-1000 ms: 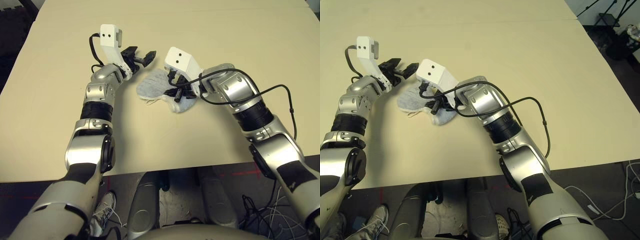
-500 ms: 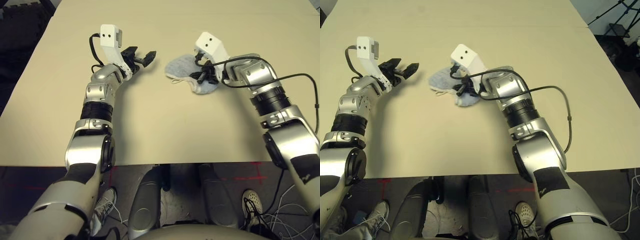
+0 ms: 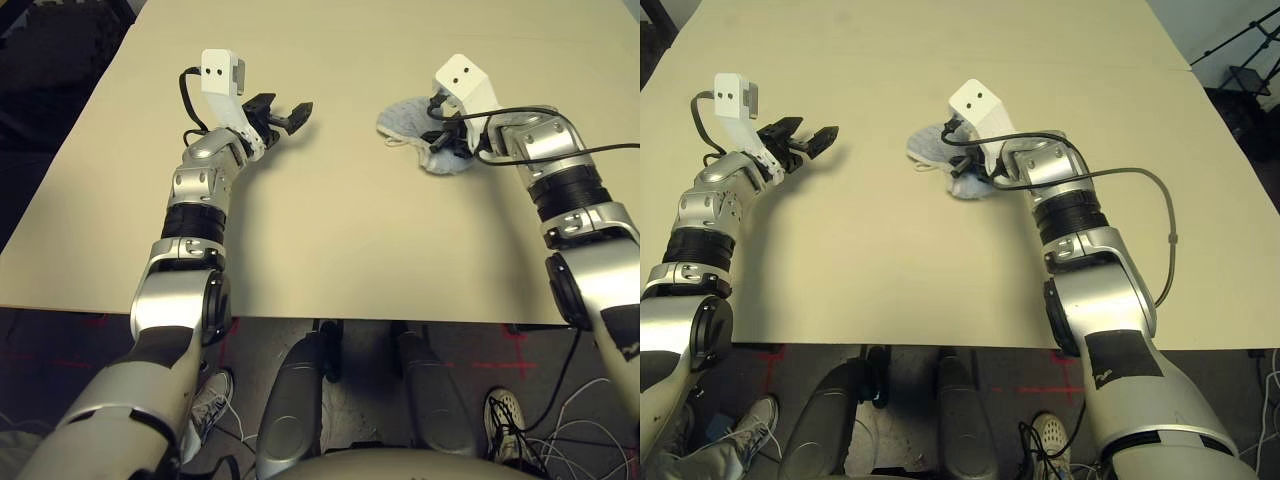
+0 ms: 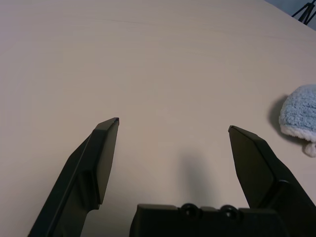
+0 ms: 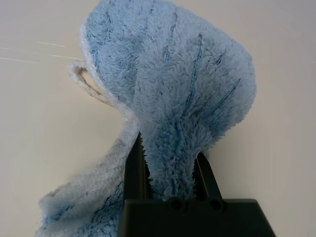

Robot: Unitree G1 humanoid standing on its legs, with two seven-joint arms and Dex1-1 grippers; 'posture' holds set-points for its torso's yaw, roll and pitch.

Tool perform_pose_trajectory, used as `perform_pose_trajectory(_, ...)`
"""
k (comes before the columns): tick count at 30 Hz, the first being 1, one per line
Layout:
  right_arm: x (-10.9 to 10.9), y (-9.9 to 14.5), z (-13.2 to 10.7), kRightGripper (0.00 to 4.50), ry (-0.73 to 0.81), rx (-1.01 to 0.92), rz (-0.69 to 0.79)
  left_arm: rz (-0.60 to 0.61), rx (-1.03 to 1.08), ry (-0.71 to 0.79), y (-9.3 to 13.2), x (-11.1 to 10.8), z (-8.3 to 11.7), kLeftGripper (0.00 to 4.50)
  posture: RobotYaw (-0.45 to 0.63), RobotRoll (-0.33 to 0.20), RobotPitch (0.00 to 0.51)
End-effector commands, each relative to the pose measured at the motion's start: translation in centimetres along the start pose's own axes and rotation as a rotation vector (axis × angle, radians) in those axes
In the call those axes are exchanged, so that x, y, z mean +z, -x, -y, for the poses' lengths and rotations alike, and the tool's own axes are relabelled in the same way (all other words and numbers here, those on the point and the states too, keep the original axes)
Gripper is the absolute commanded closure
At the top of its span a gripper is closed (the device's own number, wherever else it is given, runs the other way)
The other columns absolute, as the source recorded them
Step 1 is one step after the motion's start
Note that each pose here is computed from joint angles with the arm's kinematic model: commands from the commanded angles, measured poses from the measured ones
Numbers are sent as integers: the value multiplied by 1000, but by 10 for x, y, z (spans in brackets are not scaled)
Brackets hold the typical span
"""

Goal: Wipe the water off the table with a rag.

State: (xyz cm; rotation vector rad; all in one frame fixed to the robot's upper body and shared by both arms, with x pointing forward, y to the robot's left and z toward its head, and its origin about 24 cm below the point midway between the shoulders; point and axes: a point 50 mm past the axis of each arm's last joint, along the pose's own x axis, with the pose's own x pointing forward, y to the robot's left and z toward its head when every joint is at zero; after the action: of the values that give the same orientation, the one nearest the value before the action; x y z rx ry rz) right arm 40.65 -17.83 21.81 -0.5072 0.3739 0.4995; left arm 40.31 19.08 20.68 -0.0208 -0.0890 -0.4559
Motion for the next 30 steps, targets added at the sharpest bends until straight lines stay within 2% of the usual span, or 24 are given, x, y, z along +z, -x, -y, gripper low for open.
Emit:
perform_pose_trajectory(1, -59, 6, 24, 4341, -38, -195, -251, -22, -5, 13, 0, -7, 1, 0, -49, 0, 353)
perform_pose_trajectory(6, -57, 15, 40, 4342, -37, -303, -247, -20, -8, 13, -1, -7, 1, 0, -49, 0, 353)
perform_pose_trajectory(11, -24, 30, 51, 4342, -115, -361, -101, -14, -5, 12, -1, -6, 1, 0, -49, 0, 353)
perform_pose_trajectory(15, -5, 54, 60, 4342, -163, -424, 8, -3, 0, 12, -2, -5, 2, 0, -49, 0, 353)
perform_pose_trajectory(18, -11, 79, 72, 4342, -177, -521, 18, 16, 16, 11, -3, -5, 3, 0, -49, 0, 347)
perform_pose_trajectory(22, -31, 116, 85, 4342, -247, -619, 20, 76, 71, 13, -5, 0, 2, 0, -61, 0, 338)
perform_pose_trajectory(27, -61, 136, 84, 4342, -337, -553, 2, 163, 182, -4, -7, 7, -4, 0, -77, 0, 328)
perform_pose_trajectory(30, -71, 141, 81, 4343, -351, -503, -1, 176, 254, -18, -6, 4, -8, 0, -85, 0, 324)
